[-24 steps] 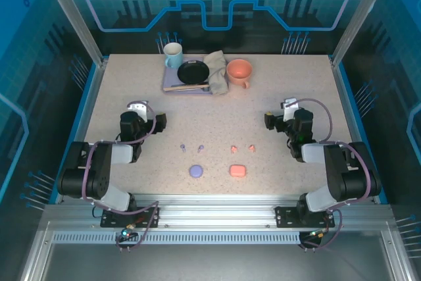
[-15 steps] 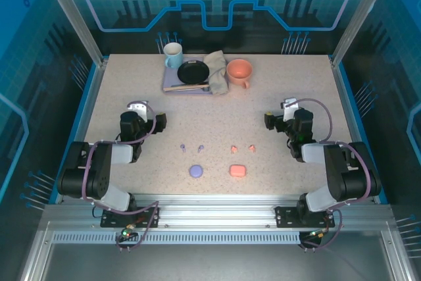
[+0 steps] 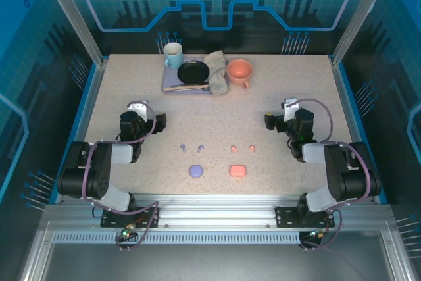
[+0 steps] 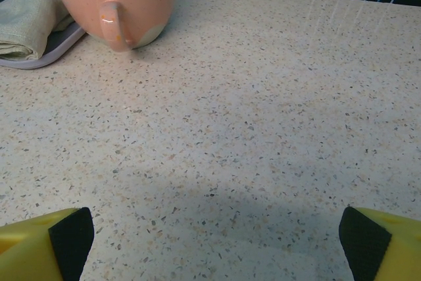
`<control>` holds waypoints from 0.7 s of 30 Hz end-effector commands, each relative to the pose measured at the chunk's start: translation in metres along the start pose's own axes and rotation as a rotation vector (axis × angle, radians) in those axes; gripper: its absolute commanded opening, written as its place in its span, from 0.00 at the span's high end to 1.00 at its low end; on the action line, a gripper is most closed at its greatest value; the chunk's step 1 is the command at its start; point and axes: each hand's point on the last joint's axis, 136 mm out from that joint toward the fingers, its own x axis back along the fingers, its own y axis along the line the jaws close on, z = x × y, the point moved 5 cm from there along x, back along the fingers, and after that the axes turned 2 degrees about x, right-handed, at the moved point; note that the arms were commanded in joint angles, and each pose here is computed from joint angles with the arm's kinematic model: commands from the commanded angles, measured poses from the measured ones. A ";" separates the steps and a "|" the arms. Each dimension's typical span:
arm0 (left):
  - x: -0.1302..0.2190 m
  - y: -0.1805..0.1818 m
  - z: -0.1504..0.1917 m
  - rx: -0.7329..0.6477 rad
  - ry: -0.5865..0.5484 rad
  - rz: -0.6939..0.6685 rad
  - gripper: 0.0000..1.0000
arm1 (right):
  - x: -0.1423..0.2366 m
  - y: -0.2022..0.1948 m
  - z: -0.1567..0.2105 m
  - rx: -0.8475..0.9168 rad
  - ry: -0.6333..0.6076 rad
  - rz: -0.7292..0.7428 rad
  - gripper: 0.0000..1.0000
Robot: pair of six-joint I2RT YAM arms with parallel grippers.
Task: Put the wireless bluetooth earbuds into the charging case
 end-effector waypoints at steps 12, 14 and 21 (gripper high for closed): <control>0.037 -0.001 -0.080 0.115 0.023 -0.112 0.01 | 0.046 -0.046 -0.067 -0.376 0.186 0.308 0.00; 0.046 -0.004 -0.089 0.186 0.065 -0.130 0.01 | 0.056 -0.059 -0.067 -0.553 0.292 0.411 0.00; 0.072 -0.020 -0.070 0.493 0.343 -0.226 0.01 | 0.059 -0.006 -0.080 -0.500 0.472 0.097 0.07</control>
